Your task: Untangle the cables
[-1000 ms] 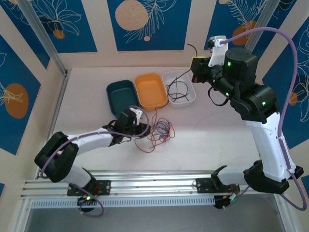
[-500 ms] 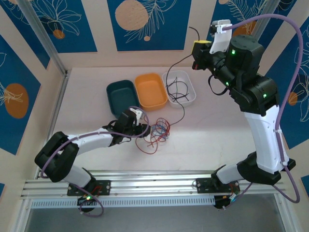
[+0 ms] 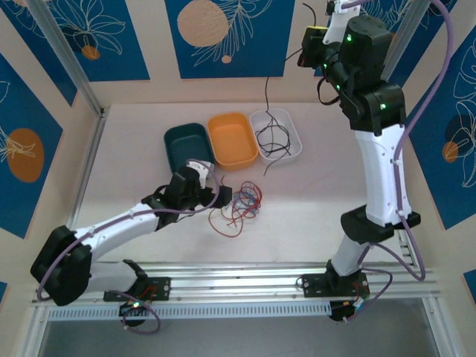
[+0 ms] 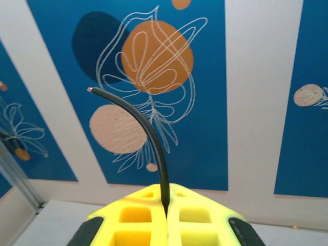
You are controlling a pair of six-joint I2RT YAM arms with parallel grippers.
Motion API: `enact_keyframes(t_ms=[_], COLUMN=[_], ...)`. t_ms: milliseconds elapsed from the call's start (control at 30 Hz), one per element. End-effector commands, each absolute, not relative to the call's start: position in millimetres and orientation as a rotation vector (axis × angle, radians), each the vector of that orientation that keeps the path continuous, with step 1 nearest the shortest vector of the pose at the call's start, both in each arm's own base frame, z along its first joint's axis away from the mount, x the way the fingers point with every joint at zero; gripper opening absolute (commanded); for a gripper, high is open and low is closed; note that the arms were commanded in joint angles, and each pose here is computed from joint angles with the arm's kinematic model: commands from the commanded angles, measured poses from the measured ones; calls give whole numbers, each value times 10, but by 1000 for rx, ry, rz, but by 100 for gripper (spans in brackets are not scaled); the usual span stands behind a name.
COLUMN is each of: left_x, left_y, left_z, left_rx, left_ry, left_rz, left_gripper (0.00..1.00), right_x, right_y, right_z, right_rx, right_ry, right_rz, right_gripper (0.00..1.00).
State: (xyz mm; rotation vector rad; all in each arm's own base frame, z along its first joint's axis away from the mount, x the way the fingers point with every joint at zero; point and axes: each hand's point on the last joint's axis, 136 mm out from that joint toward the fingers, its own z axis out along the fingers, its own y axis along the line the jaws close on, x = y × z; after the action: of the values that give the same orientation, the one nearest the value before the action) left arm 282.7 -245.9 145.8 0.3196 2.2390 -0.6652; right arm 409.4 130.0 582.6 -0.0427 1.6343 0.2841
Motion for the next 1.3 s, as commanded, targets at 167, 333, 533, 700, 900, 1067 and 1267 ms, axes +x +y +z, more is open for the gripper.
enact_keyframes(t_ms=[167, 333, 533, 700, 900, 1067, 1267], left_x=[2768, 2767, 2790, 2795, 2783, 2781, 2771], left_y=[-2135, -2046, -2031, -2044, -2066, -2065, -2063], left_z=[1587, 1626, 1635, 1607, 1567, 1560, 1540], left_rx=[278, 266, 262, 263, 255, 231, 226], left_ry=[2207, 2192, 2186, 2194, 2197, 2198, 2203], left_rz=[-520, -475, -459, -460, -485, -499, -504], left_gripper=[100, 100, 100, 100, 100, 100, 100], right_x=[4607, 4940, 5279, 5415, 5476, 5477, 5449], right_y=[1085, 1008, 1034, 1076, 1111, 1075, 1020], right_z=[5804, 5514, 5047, 4712, 4307, 3922, 3515], right_rx=[6, 38, 38, 37, 51, 68, 82], right_ry=[1583, 1639, 1742, 1829, 1938, 2049, 2159], right_rz=[220, 226, 228, 224, 223, 163, 82], right_gripper=[0, 0, 0, 0, 0, 0, 0])
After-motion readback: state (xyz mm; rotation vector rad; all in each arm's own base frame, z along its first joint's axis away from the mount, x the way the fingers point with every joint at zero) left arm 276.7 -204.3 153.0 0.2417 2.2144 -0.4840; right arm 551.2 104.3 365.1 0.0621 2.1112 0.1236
